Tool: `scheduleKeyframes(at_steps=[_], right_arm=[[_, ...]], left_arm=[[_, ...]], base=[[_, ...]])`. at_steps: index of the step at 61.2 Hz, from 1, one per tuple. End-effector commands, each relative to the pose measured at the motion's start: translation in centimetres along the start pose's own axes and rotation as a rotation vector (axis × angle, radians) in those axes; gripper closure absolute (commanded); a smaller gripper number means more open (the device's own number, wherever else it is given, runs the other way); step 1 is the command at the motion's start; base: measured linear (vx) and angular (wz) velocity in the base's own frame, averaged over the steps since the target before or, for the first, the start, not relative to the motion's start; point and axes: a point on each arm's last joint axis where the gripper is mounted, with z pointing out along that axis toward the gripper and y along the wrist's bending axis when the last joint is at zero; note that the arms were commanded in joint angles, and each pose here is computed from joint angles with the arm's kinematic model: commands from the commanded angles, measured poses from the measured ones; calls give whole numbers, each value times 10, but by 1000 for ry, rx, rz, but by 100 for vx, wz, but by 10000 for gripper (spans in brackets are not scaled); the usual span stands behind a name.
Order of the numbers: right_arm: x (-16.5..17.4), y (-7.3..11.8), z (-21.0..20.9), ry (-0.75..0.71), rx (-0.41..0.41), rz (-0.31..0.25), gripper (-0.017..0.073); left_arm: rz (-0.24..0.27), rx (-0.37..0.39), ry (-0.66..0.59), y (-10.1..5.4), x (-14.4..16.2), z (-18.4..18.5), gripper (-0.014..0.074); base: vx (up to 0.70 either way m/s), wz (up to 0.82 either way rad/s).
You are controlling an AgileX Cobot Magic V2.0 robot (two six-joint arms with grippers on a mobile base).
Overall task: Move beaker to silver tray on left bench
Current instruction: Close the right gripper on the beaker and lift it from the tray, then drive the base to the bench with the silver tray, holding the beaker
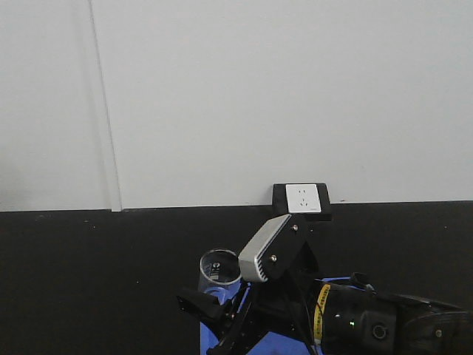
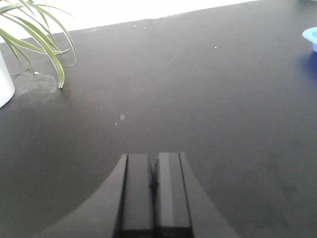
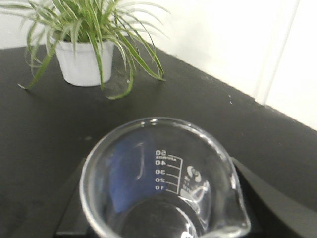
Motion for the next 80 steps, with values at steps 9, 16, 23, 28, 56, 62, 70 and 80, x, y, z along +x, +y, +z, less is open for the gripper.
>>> scheduleKeyframes(at_steps=[9,16,23,28,56,62,70,80], right_arm=[[-28,7,-8,-99,-21,-20,573],[-28,7,-8,-98,-20,-21,573],[-28,7,-8,-98,-20,-21,573],[-28,7,-8,-98,-20,-21,573],[-28,7,-8,-98,-20,-21,573],[-28,7,-8,-96,-18,-21,573],[-28,7,-8,-96,-18,-21,573],[-28,7,-8,-96,-18,-21,573]], left_arm=[[0,1,-66,-1,-1,1,592],[0,1,-65,-1,-1,1,592],[0,1,-65,-1,-1,1,592],[0,1,-65,-1,-1,1,592],[0,1,-65,-1,-1,1,592],[0,1,-65,-1,-1,1,592],[0,1,-65,-1,-1,1,592],[0,1,-65,-1,-1,1,592]], base=[[0,0],[0,0],[0,0],[0,0],[0,0],[0,0],[-2,0],[-4,-1]])
